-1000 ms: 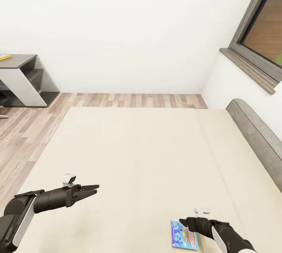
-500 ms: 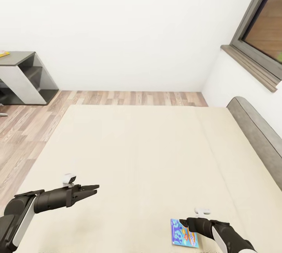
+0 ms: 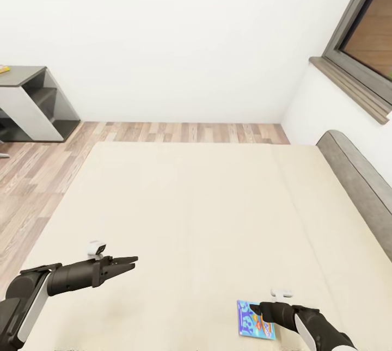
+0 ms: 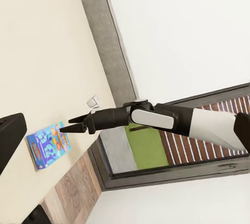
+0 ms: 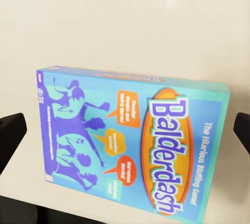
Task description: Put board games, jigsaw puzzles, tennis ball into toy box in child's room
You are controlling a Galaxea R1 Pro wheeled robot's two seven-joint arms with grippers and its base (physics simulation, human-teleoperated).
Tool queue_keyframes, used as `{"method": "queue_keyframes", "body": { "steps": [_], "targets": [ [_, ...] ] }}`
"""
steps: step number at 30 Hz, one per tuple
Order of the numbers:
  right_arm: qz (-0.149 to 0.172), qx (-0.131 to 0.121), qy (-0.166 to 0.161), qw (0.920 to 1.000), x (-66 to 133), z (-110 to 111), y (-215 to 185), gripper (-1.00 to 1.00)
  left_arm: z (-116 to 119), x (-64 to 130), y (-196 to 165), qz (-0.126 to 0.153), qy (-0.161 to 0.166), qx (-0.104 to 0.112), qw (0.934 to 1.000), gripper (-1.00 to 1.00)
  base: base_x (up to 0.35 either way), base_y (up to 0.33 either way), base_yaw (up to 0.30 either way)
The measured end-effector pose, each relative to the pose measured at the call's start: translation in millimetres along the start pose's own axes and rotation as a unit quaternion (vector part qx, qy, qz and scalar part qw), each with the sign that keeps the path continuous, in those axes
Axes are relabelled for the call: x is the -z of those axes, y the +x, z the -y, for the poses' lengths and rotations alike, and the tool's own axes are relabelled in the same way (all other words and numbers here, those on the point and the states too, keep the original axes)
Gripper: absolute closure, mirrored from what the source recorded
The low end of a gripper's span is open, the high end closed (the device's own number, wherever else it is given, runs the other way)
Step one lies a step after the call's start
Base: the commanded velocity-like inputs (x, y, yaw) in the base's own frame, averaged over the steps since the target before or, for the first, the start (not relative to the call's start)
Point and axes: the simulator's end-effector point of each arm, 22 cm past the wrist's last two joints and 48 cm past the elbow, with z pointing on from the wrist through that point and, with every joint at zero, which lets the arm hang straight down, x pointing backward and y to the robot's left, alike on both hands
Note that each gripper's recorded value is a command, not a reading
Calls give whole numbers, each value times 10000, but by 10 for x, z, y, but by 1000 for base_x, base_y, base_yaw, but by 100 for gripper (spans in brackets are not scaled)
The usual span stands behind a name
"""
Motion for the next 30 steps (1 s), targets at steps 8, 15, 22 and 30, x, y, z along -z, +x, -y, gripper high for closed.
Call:
{"method": "queue_keyframes", "body": {
  "steps": [8, 15, 22, 30],
  "targets": [
    [-57, -18, 8, 10000, -27, 18, 52, -100, -36, -6, 25, -13, 7, 55, 10000, -100, 0, 0, 0],
    [-107, -33, 16, 9999, -51, 34, 99, -100, -72, -10, 47, -23, 2, 104, 9999, -100, 0, 0, 0],
    [-157, -47, 16, 9999, -77, 40, 145, -100, -105, -13, 68, -31, 2, 152, 9999, -100, 0, 0, 0],
    [-217, -67, 21, 9997, -104, 52, 203, -100, -147, -19, 95, -45, -7, 209, 9998, -100, 0, 0, 0]
  ]
}}
